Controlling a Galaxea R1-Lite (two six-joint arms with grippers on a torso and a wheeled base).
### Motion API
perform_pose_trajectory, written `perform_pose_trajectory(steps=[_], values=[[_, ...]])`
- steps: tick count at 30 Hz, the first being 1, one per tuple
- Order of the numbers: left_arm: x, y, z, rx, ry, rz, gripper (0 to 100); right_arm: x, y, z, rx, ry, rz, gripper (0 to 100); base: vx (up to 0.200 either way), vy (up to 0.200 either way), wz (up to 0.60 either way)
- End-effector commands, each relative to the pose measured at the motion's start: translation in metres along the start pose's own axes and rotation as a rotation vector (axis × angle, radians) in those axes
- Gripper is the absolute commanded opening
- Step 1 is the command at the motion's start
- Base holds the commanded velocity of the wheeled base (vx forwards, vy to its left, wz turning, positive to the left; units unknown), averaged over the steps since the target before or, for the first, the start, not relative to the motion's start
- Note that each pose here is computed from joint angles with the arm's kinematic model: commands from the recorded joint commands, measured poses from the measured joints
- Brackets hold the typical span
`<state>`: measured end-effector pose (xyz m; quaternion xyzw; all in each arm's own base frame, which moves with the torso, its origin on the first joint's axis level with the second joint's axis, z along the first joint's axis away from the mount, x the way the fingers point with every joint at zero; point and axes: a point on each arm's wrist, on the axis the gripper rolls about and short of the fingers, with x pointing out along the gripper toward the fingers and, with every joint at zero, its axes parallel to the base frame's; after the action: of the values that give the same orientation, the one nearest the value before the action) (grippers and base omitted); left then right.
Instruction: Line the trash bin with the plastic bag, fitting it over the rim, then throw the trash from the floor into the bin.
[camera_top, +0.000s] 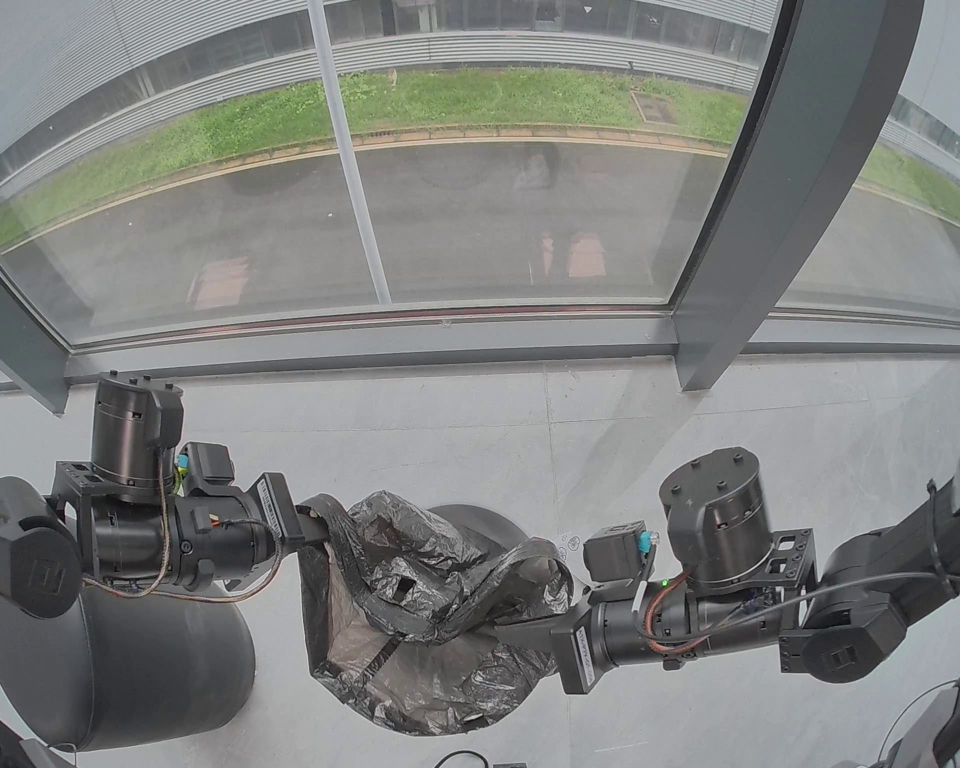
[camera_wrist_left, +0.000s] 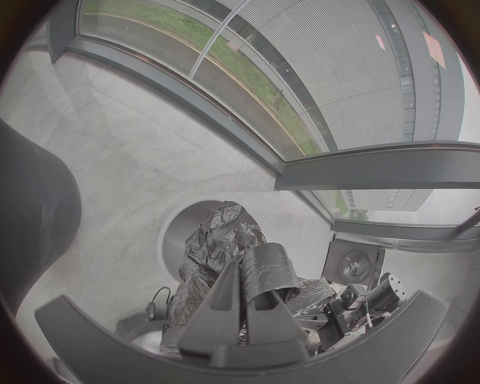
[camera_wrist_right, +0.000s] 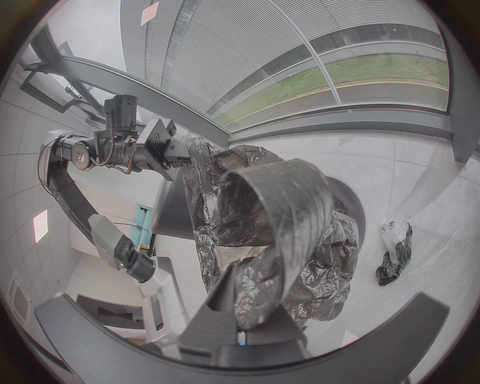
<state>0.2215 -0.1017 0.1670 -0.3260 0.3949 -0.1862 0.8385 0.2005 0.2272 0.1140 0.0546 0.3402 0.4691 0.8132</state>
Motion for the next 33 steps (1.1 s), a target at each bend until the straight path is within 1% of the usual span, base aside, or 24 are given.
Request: perform_pose_trajectory(steps=[1, 5, 7, 8, 17, 18, 26, 29, 33], values=[[0.029, 0.013, 0.006, -0.019, 0.010, 0.027, 0, 0.028, -0.028, -0.006, 0.007, 0.027, -0.048, 0, 0.000, 0.000, 0.00], [0.046, 0.017, 0.012, -0.013, 0.004, 0.027, 0, 0.042, -0.040, -0.004, -0.004, 0.026, -0.067, 0, 0.000, 0.000, 0.00], [0.049, 0.018, 0.013, -0.013, 0.006, 0.031, 0, 0.046, -0.042, -0.004, -0.007, 0.029, -0.068, 0, 0.000, 0.000, 0.00], [0.055, 0.021, 0.017, -0.018, 0.004, 0.039, 0, 0.055, -0.046, -0.005, -0.008, 0.039, -0.070, 0, 0.000, 0.000, 0.00], [0.067, 0.026, 0.029, -0.012, -0.007, 0.054, 0, 0.087, -0.058, 0.000, -0.037, 0.034, -0.074, 0, 0.000, 0.000, 0.00], [0.069, 0.029, 0.032, -0.004, -0.014, 0.061, 0, 0.091, -0.061, 0.004, -0.049, 0.024, -0.078, 0, 0.000, 0.000, 0.00], [0.082, 0.043, 0.050, 0.007, -0.038, 0.090, 0, 0.108, -0.079, 0.012, -0.050, -0.003, -0.102, 0, 0.000, 0.000, 0.00], [0.087, 0.046, 0.051, 0.010, -0.042, 0.089, 0, 0.106, -0.086, 0.012, -0.054, -0.003, -0.117, 0, 0.000, 0.000, 0.00], [0.096, 0.052, 0.044, 0.011, -0.025, 0.093, 0, 0.100, -0.093, -0.001, -0.054, 0.026, -0.175, 0, 0.000, 0.000, 0.00]])
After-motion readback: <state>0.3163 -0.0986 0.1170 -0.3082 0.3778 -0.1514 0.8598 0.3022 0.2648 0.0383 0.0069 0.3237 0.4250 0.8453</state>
